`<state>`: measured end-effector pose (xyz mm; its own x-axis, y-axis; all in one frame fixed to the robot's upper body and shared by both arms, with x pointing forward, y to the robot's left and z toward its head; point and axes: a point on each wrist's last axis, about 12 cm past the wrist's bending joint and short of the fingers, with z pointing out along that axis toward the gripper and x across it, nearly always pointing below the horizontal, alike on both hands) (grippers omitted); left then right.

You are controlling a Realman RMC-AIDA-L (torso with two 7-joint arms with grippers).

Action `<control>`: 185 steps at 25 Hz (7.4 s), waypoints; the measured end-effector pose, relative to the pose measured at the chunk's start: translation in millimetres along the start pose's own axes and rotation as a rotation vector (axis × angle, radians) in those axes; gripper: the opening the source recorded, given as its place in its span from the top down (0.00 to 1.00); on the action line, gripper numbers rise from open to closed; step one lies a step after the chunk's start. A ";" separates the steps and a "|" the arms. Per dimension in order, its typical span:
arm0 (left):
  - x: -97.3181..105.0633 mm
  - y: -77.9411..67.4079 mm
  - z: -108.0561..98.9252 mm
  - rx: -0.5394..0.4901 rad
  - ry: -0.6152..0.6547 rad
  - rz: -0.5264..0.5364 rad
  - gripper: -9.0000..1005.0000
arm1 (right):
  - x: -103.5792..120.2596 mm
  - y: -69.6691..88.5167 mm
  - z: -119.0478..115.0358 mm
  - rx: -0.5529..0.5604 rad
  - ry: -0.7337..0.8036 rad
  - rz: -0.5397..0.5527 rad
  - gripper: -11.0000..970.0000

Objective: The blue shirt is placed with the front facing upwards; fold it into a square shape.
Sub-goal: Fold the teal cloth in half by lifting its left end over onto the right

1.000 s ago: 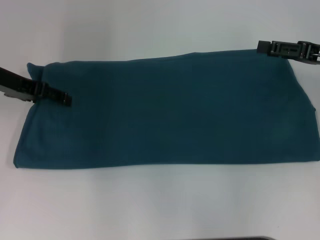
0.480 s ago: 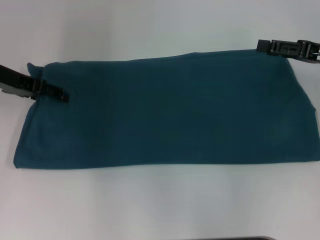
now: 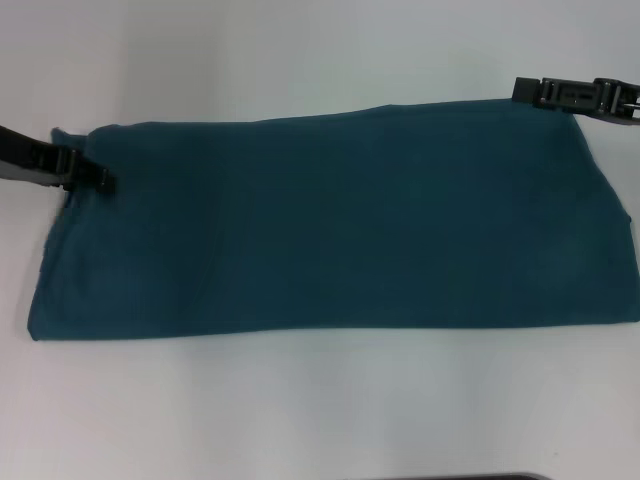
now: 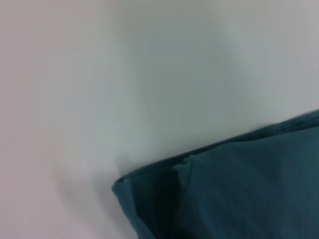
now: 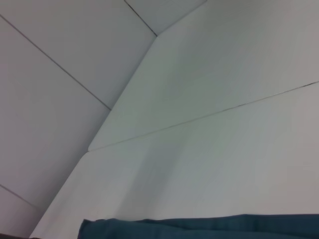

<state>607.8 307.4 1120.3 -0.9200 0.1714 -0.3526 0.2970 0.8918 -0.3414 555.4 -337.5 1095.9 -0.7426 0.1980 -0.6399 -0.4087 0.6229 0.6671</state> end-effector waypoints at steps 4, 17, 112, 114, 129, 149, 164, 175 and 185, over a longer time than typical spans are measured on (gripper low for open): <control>1.0 0.6 1.9 -0.001 0.002 -0.004 0.58 | 0.4 0.1 -0.2 -0.002 0.001 0.001 0.26; 2.6 2.8 -2.0 -0.009 0.007 0.000 0.90 | 2.0 -0.1 -1.3 -0.008 -0.004 0.008 0.26; 23.7 4.4 -2.9 0.064 -0.028 0.000 0.13 | -3.4 2.8 0.3 -0.022 -0.017 -0.001 0.26; 22.4 4.0 -5.9 0.066 -0.034 0.004 0.13 | -3.2 2.6 0.0 -0.021 -0.017 -0.001 0.26; 23.7 11.6 -19.7 0.028 -0.044 -0.028 0.13 | -1.6 1.0 -2.5 -0.016 -0.017 0.004 0.26; 27.7 -4.4 -0.4 0.085 0.004 0.022 0.13 | -5.2 2.6 -0.8 -0.020 -0.019 -0.005 0.26; 22.7 -4.6 -4.3 0.069 -0.022 0.037 0.13 | -5.0 2.8 -0.7 -0.021 -0.017 -0.003 0.26; 19.8 6.9 -13.2 0.010 -0.048 -0.013 0.13 | -2.6 1.7 -2.1 -0.019 -0.018 0.003 0.26; 22.3 11.1 -11.1 -0.030 -0.018 -0.083 0.13 | -2.8 1.7 -2.5 -0.018 -0.019 0.000 0.26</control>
<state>587.8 325.8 1118.3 -0.9360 0.0893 -0.3403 0.2124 0.9146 -0.3441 555.5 -338.9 1099.8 -0.7325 0.2120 -0.6469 -0.4185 0.6092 0.6736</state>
